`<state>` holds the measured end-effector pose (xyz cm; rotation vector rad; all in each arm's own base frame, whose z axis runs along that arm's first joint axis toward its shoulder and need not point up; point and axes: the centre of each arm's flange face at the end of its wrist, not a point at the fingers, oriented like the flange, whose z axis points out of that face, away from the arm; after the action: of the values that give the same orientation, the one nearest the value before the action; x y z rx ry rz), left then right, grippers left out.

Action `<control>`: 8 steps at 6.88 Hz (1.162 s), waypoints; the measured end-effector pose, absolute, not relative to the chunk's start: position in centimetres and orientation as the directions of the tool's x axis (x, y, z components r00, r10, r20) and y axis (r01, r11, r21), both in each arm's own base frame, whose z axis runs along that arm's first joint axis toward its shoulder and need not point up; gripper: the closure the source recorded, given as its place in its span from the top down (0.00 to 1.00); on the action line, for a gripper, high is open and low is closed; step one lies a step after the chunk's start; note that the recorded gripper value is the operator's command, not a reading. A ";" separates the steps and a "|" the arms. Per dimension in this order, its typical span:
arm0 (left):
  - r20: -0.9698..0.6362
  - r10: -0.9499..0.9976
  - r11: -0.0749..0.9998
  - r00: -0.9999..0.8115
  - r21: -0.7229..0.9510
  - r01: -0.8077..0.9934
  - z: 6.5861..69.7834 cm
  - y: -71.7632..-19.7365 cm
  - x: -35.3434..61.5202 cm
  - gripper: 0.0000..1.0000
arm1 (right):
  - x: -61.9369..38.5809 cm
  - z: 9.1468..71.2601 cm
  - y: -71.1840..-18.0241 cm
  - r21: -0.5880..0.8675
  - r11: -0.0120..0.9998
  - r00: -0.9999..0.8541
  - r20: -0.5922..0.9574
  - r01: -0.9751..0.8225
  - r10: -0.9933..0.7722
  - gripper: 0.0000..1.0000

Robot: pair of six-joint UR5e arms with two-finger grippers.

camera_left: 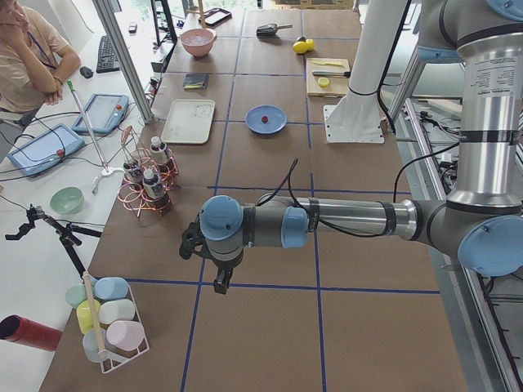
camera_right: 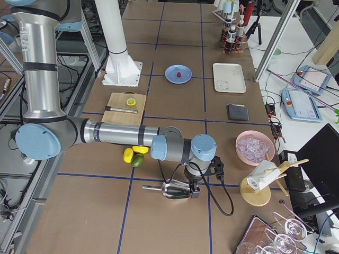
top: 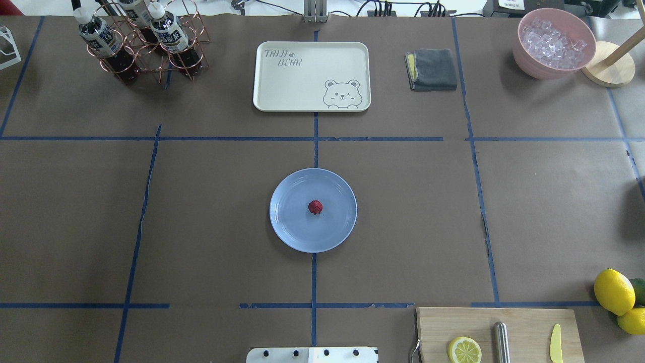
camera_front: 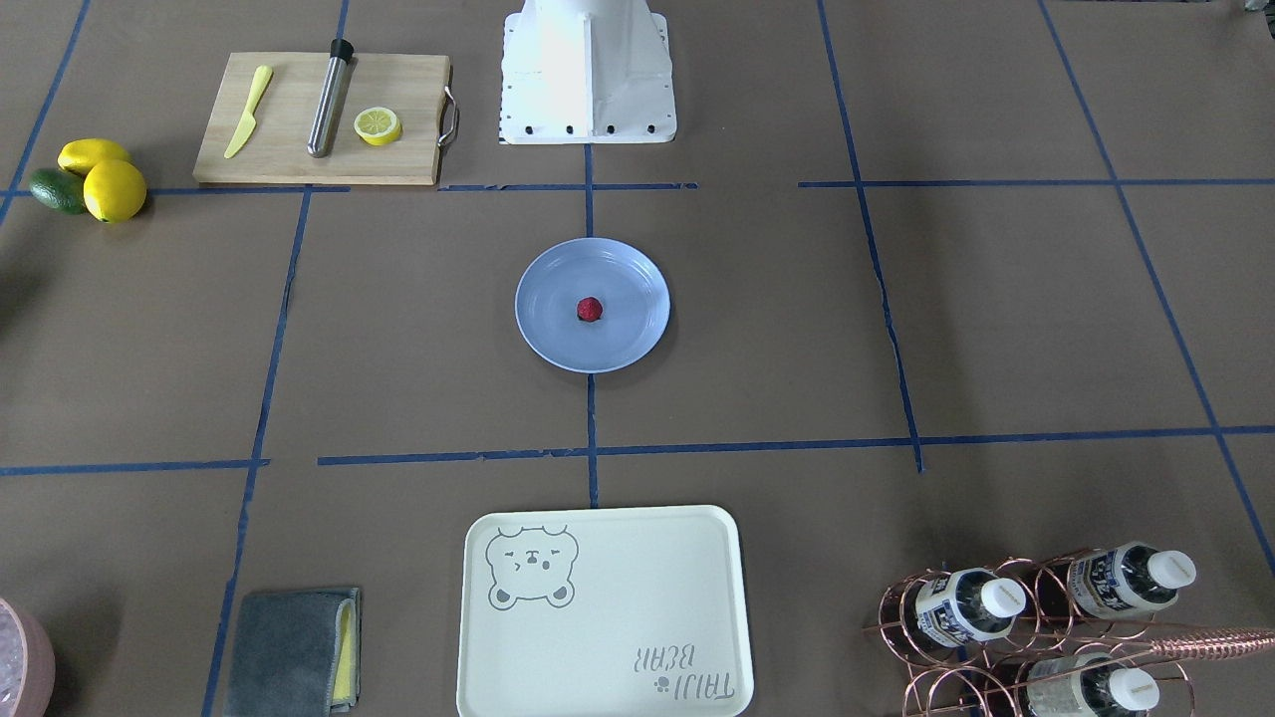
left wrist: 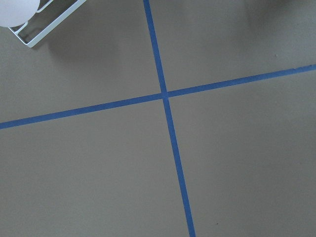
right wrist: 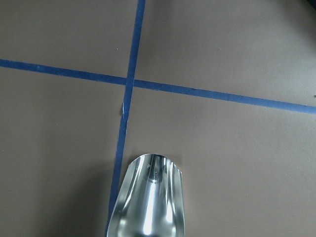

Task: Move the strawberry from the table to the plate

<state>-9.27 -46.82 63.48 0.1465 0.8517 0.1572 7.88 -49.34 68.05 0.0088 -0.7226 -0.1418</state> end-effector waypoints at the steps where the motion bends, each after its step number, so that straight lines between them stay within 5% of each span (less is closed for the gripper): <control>1: -0.735 0.196 0.978 0.648 0.191 -0.079 63.5 -46.8 -9.3 1.00 | 7.9 68.1 -49.3 0.054 0.991 0.740 0.660 0.126 -0.130 1.00; 8: -0.735 0.196 0.979 0.649 0.190 -0.079 63.6 -46.9 -9.3 1.00 | 7.8 68.6 -48.9 0.046 0.991 0.739 0.662 0.128 -0.126 1.00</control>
<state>-9.28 -46.89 63.55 0.1459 0.8512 0.1567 7.81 -48.88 68.58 -0.0030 -0.7257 -0.1393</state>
